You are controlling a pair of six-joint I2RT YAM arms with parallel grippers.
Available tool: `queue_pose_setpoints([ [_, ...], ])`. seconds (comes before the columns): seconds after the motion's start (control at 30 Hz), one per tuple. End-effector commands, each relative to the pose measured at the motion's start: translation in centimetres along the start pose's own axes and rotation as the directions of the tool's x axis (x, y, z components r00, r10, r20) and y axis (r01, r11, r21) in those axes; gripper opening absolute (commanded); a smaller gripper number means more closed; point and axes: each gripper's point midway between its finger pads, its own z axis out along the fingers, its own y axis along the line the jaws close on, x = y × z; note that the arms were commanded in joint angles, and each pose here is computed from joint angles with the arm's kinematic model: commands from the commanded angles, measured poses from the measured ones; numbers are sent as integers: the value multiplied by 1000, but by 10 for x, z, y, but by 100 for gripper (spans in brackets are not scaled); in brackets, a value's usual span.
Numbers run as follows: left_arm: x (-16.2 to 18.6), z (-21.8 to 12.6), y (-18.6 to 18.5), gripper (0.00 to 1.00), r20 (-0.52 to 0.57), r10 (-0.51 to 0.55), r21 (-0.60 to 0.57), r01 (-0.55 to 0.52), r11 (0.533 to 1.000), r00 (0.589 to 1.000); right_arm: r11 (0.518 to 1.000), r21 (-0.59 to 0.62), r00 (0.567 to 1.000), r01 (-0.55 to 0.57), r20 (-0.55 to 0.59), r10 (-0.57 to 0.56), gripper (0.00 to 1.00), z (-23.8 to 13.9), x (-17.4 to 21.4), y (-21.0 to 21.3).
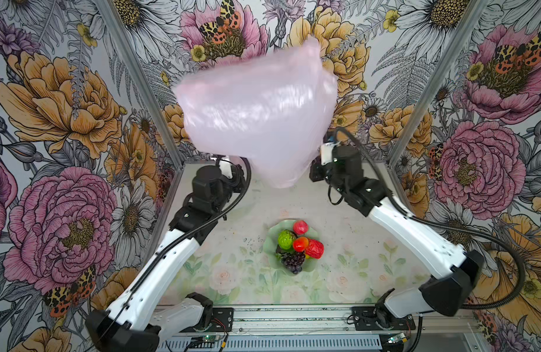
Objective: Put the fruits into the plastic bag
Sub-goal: 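Lower the open bag toward the table with both grippers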
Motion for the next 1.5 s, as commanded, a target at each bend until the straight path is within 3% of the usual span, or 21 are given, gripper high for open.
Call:
queue_pose_setpoints([
  [0.0,72,-3,4,0,-245,-143,9,149,989,959,992,7,986,-129,-106,129,0,-16,27,-7],
  [0.13,31,-21,11,0,-122,-176,7,178,984,977,994,-6,994,-110,-30,110,0,-26,-8,-10],
  [0.33,-41,-29,22,0,-13,-269,56,269,962,963,995,-34,993,-92,70,94,0,-26,-65,-10],
  [0.43,-99,-32,21,0,61,-304,114,296,948,951,996,-56,978,-63,196,73,0,-42,-123,-4],
  [0.53,-176,-63,4,0,204,-296,193,258,947,933,994,-98,911,-45,405,81,0,-100,-206,4],
  [0.67,-262,-148,-31,0,440,-245,284,125,951,864,987,-158,742,24,665,88,0,-212,-289,17],
  [0.77,-289,-218,-61,0,612,-107,236,-52,970,784,982,-163,624,93,779,70,0,-281,-312,26],
  [0.83,-292,-251,-70,0,677,-48,199,-120,973,735,979,-169,589,116,805,70,0,-304,-314,30],
  [0.93,-278,-266,-67,0,703,-11,163,-146,976,711,973,-180,603,144,796,58,0,-297,-302,40],
  [1.0,-253,-252,-57,0,682,21,123,-143,982,731,978,-172,649,120,759,54,0,-264,-284,40],
  [1.07,-220,-223,-43,0,628,64,64,-134,989,775,984,-161,725,72,686,59,0,-212,-251,37],
  [1.13,-171,-178,-24,0,519,110,-4,-127,992,847,991,-137,851,7,521,66,0,-128,-191,33],
  [1.2,-96,-111,11,0,312,56,-50,-43,998,948,986,-133,967,-99,220,126,0,-36,-99,28],
  [1.27,-11,-58,46,0,72,-121,-51,125,991,990,979,-130,987,-159,-13,159,0,18,-24,30],
  [1.3,32,-42,65,0,-45,-230,-79,226,971,972,978,-124,984,-170,-74,161,0,30,0,30],
  [1.37,86,-36,85,0,-164,-379,-126,362,924,911,979,-115,982,-168,-103,156,0,35,14,28],
  [1.47,86,-62,90,0,-90,-432,-114,421,900,897,982,-125,990,-141,-42,137,0,25,-13,22],
])
